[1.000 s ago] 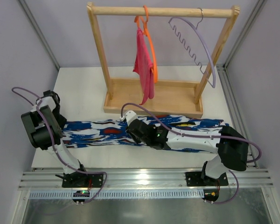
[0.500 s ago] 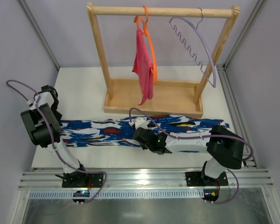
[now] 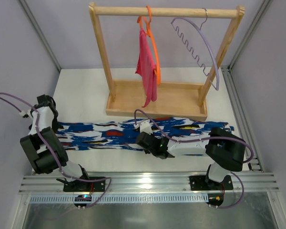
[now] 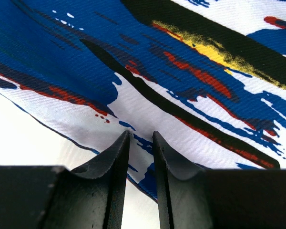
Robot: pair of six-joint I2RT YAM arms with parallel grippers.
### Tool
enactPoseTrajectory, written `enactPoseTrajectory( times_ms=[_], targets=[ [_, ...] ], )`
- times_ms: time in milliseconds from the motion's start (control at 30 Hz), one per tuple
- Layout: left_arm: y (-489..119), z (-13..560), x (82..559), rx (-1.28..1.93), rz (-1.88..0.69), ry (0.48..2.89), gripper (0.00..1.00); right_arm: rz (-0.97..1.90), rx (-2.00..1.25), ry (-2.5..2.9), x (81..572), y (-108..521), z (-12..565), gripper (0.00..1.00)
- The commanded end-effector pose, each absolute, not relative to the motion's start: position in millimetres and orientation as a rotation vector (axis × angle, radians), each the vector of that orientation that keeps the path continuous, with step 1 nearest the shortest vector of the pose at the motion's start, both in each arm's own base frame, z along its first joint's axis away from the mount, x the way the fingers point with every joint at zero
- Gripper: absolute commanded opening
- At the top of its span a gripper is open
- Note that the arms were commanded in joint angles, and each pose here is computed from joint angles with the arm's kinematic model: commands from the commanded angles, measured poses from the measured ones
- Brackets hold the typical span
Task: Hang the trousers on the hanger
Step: Fold the trousers
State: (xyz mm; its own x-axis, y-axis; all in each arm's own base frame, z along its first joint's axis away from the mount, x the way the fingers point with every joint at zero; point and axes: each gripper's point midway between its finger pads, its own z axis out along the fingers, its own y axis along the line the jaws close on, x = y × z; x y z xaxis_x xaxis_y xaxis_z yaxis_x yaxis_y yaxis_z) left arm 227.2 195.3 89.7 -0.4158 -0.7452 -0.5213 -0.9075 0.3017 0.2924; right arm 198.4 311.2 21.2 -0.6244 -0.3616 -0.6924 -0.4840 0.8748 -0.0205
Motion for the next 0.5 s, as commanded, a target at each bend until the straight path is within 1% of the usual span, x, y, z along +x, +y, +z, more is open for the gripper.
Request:
enactPoseTrajectory(
  times_ms=[0, 167, 200, 267, 333, 467],
  targets=[
    [193, 67, 205, -1.592, 0.797, 2.273, 0.61, 0.305, -0.566, 2.301, 198, 325, 25, 0.3],
    [193, 40, 195, -1.653, 0.726, 2.265, 0.61, 0.338, -0.556, 2.272, 199, 328, 40, 0.3],
    [192, 35, 196, -1.665, 0.687, 2.279, 0.61, 0.336, -0.558, 2.272, 199, 327, 41, 0.3],
    [195, 29, 194, -1.698, 0.689, 2.295, 0.59, 0.343, -0.557, 2.265, 200, 328, 44, 0.3],
    [200, 32, 201, -1.675, 0.682, 2.307, 0.54, 0.342, -0.558, 2.269, 199, 327, 44, 0.3],
    [205, 39, 208, -1.654, 0.675, 2.298, 0.53, 0.338, -0.555, 2.273, 198, 325, 40, 0.3]
  ],
)
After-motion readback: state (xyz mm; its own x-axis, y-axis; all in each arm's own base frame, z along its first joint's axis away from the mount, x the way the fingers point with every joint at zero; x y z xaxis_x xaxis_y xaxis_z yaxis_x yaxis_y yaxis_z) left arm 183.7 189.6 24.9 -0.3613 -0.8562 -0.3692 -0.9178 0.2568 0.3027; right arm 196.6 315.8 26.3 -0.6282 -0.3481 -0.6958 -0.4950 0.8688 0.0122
